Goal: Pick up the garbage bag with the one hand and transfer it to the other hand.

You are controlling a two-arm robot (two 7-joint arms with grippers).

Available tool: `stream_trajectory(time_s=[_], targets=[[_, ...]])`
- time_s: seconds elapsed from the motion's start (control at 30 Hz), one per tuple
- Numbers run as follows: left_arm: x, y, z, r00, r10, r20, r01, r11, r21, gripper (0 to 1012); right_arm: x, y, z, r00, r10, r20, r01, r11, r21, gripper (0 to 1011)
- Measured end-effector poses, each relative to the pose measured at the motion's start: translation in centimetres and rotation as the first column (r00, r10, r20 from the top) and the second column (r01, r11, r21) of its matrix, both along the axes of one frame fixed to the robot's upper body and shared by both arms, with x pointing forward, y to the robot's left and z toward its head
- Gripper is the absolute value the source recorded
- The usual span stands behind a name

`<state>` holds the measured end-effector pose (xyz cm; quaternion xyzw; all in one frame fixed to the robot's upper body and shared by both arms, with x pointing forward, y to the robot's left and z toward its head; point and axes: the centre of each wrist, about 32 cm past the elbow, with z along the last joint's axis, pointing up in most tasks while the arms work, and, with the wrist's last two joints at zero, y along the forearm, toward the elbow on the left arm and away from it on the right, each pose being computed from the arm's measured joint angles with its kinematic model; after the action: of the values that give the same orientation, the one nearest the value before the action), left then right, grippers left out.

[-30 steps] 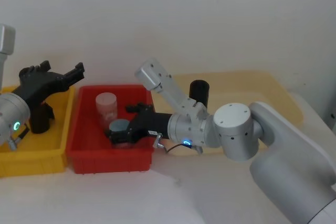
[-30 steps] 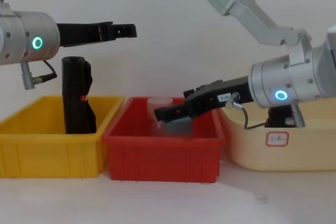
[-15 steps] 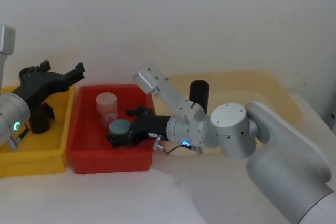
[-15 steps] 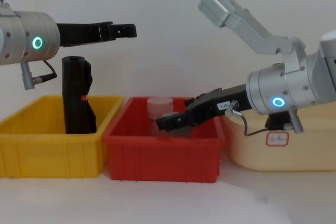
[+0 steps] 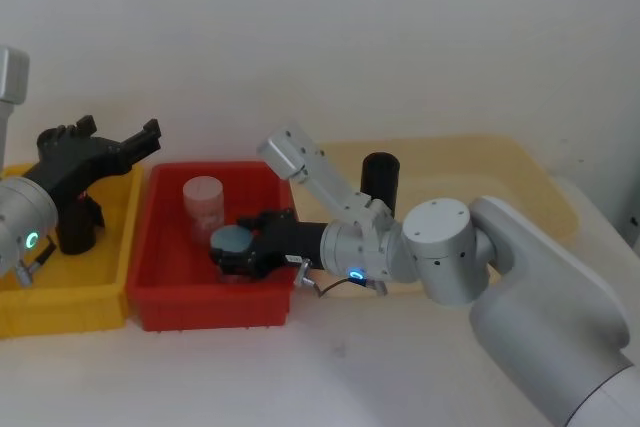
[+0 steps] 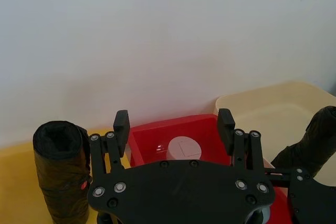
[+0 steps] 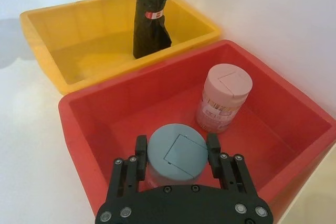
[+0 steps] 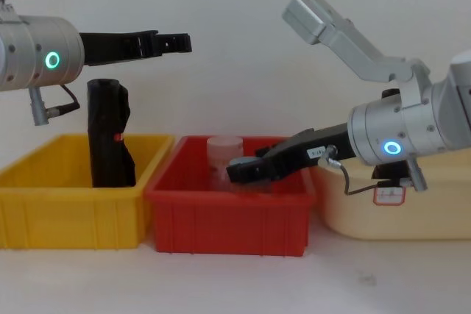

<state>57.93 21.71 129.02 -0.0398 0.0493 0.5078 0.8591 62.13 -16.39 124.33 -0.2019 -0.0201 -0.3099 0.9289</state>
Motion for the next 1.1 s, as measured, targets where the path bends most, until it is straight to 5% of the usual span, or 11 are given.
stream_trajectory(time_s=[0.37, 0.63, 1.1], targets=[[0.00, 0.00, 0.00, 1.0000, 0.000, 0.000, 0.000, 1.0000, 0.000, 1002, 0.0, -0.3, -0.1, 1.000, 0.011, -0.013, -0.010, 0.999, 0.031, 663], [0.00, 0.00, 0.00, 1.0000, 0.000, 0.000, 0.000, 1.0000, 0.000, 1002, 0.0, -0.5, 1.0, 1.000, 0.013, 0.005, -0.014, 0.996, 0.085, 663], [0.00, 0.00, 0.00, 1.0000, 0.000, 0.000, 0.000, 1.0000, 0.000, 1001, 1.5, -1.5, 6.8, 0.990, -0.037, 0.137, 0.004, 0.972, 0.234, 663]])
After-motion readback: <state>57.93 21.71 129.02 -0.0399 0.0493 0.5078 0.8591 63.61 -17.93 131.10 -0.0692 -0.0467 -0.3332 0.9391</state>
